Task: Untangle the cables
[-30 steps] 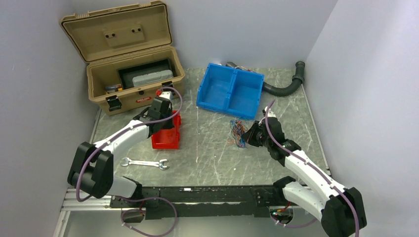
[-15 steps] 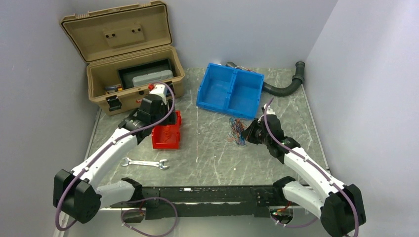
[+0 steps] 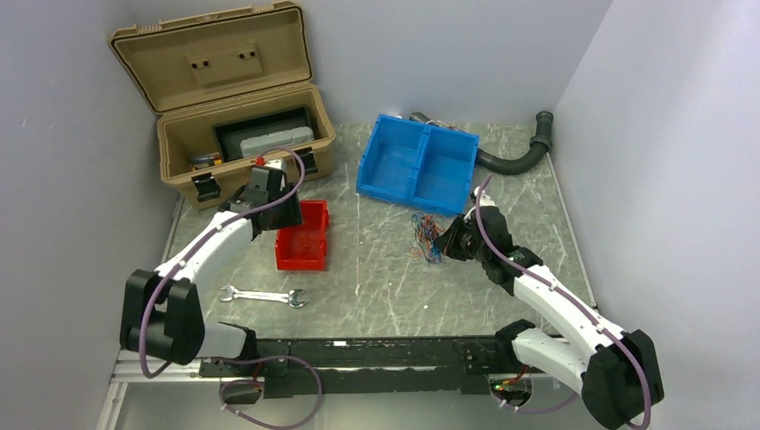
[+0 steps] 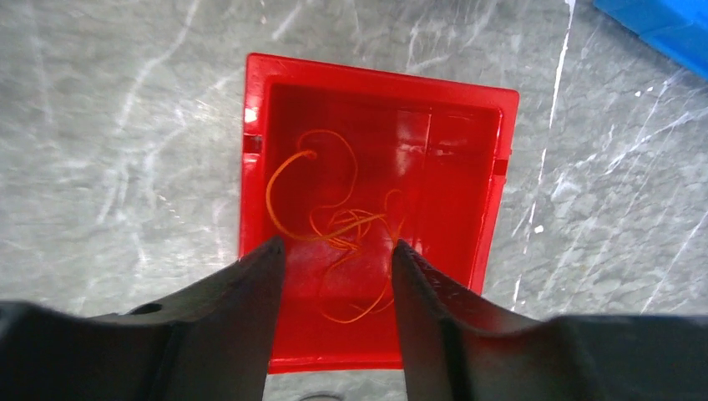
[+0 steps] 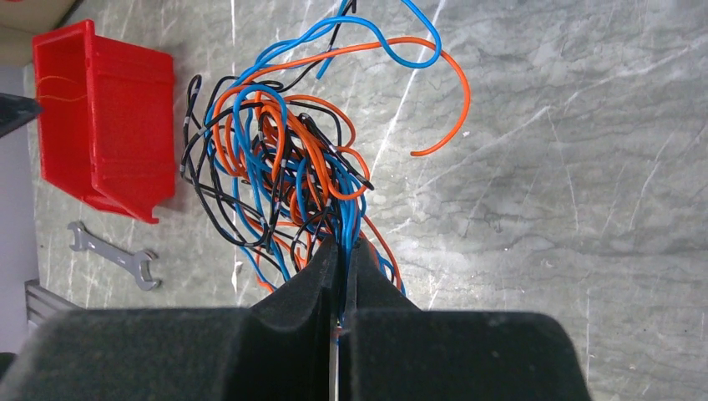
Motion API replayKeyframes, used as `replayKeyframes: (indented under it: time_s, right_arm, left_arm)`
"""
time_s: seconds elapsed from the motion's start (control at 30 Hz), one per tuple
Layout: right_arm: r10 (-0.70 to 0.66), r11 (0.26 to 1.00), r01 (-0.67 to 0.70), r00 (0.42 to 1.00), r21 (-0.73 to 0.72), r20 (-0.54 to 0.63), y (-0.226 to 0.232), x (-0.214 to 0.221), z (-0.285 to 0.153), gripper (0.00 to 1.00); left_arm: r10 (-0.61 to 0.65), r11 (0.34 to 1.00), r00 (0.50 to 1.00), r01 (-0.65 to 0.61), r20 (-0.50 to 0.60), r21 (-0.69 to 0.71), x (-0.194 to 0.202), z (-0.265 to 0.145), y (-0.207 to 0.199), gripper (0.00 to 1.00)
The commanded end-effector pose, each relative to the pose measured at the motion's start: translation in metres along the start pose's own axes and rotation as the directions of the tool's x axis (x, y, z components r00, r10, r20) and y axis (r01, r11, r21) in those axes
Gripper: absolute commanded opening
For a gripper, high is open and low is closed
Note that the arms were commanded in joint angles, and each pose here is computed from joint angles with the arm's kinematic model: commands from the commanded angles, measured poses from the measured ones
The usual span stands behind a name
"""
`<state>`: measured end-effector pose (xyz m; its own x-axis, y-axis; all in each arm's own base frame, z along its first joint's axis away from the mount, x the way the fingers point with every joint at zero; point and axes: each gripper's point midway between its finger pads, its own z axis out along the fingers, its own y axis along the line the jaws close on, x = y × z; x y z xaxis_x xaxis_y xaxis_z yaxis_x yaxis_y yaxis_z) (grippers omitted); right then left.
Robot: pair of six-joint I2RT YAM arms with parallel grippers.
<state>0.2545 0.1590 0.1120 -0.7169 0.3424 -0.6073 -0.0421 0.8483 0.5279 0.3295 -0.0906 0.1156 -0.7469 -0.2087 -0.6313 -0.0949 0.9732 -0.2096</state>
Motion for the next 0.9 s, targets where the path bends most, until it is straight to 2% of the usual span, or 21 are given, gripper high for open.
replayKeyframes:
  time_s: [0.0, 0.07, 0.13, 0.37, 0.57, 0.63, 0.73, 0.87]
  right_arm:
    - [-0.031, 0.998, 0.035, 0.997, -0.053, 0.075, 0.022, -0.028, -0.007, 0.00]
    - [-0.032, 0.998, 0.036, 0.997, -0.052, 0.076, 0.022, -0.028, -0.008, 0.00]
    - [-0.028, 0.998, 0.032, 0.997, -0.050, 0.077, 0.020, -0.026, -0.008, 0.00]
    - [-0.012, 0.998, 0.015, 0.998, -0.054, 0.060, 0.017, -0.019, -0.004, 0.00]
    - [-0.023, 0.998, 0.026, 0.998, -0.062, 0.056, 0.021, -0.021, -0.004, 0.00]
    - [-0.029, 0.997, 0.032, 0.999, -0.066, 0.043, 0.021, -0.018, -0.002, 0.00]
    - [-0.030, 0.997, 0.032, 0.999, -0.076, 0.016, 0.020, -0.011, 0.002, 0.00]
    - [-0.018, 0.993, 0.016, 1.000, -0.119, -0.020, 0.026, -0.001, 0.008, 0.00]
  left_arm:
    - [-0.022, 0.997, 1.000, 0.022, -0.001, 0.070, -0.009, 0.011, -0.018, 0.47]
    - [-0.024, 0.996, 0.999, 0.026, -0.021, 0.082, -0.001, 0.018, -0.019, 0.27]
    - [-0.025, 0.995, 0.999, 0.028, -0.033, 0.093, 0.005, 0.022, -0.019, 0.16]
    - [-0.011, 0.998, 0.998, 0.015, -0.063, 0.061, 0.015, 0.035, -0.013, 0.12]
    - [0.020, 0.990, 0.996, -0.009, -0.082, 0.140, 0.021, 0.031, -0.034, 0.16]
    - [0.065, 0.989, 0.996, -0.056, -0.060, 0.139, 0.022, 0.015, -0.047, 0.23]
    - [0.114, 0.982, 0.993, -0.113, 0.001, 0.149, 0.019, -0.017, -0.064, 0.39]
    - [0.124, 0.940, 0.987, -0.151, 0.106, 0.307, 0.010, -0.062, -0.094, 0.50]
